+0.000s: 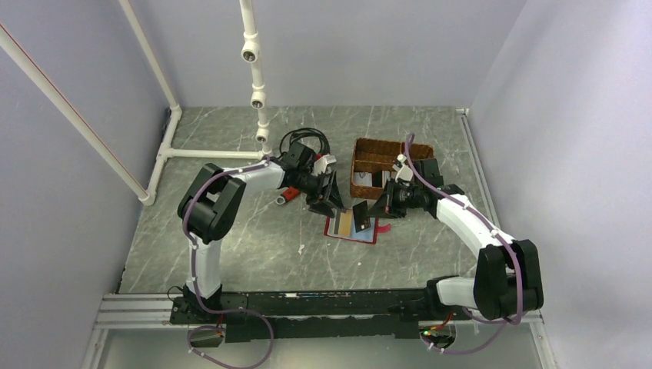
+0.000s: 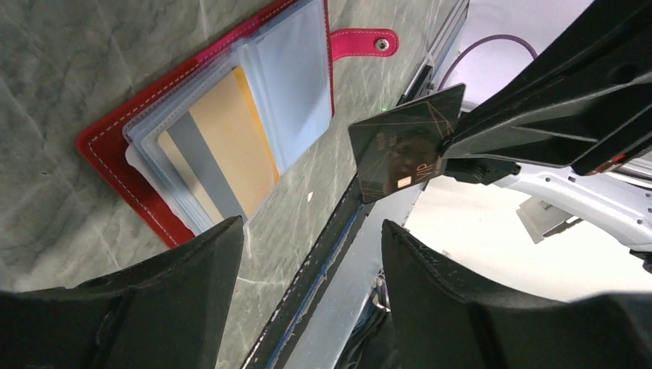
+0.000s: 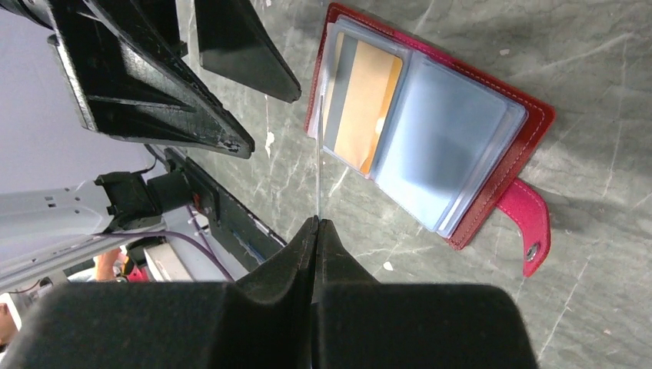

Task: Put the credit cards into the card holder
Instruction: Place the credit card in the storage box, then insert the credit card into the card holder.

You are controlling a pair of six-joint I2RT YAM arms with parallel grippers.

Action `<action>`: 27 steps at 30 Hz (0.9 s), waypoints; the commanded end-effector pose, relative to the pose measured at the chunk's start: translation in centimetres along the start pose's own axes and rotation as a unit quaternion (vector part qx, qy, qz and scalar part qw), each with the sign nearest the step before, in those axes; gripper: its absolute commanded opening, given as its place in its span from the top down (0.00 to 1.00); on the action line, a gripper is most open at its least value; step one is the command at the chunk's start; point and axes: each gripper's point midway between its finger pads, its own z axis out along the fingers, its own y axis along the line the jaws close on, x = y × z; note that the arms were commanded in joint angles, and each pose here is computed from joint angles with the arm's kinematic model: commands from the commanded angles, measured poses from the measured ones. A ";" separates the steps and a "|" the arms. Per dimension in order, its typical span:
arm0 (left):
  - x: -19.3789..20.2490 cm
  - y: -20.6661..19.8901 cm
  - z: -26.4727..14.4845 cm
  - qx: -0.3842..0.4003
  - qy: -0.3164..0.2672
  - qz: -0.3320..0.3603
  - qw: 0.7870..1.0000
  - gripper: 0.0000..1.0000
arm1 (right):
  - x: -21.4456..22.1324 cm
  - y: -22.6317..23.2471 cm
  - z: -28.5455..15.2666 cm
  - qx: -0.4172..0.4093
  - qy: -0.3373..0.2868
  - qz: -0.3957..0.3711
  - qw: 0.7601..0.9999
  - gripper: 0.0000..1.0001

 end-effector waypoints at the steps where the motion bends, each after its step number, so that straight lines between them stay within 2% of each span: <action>1: -0.8 -3.2 -1.1 0.051 -0.021 0.048 0.997 0.29 | -1.0 1.1 0.3 -0.033 -0.017 -0.024 0.999 1.00; 8: -0.6 -5.8 -2.1 0.159 -0.024 0.067 0.985 0.19 | -1.9 3.4 -0.2 -0.085 -0.041 -0.029 0.995 1.00; 12: -1.0 -7.3 -2.7 0.203 -0.039 0.072 0.976 0.21 | -2.4 5.0 -0.6 -0.126 -0.058 -0.028 0.990 1.00; 17: -1.2 -9.1 -3.6 0.267 -0.057 0.065 0.960 0.28 | -2.9 5.9 -0.8 -0.147 -0.070 -0.020 0.986 1.00; 21: -1.6 -9.5 -4.1 0.295 -0.065 0.059 0.952 0.42 | -3.0 6.1 -0.8 -0.149 -0.074 -0.015 0.986 1.00; 24: -1.6 -9.3 -4.0 0.285 -0.068 0.057 0.954 0.56 | -3.4 6.3 -0.9 -0.155 -0.086 -0.017 0.984 1.00; 27: -1.4 -8.8 -4.0 0.266 -0.070 0.062 0.959 0.87 | -3.4 6.3 -0.9 -0.154 -0.091 -0.011 0.984 1.00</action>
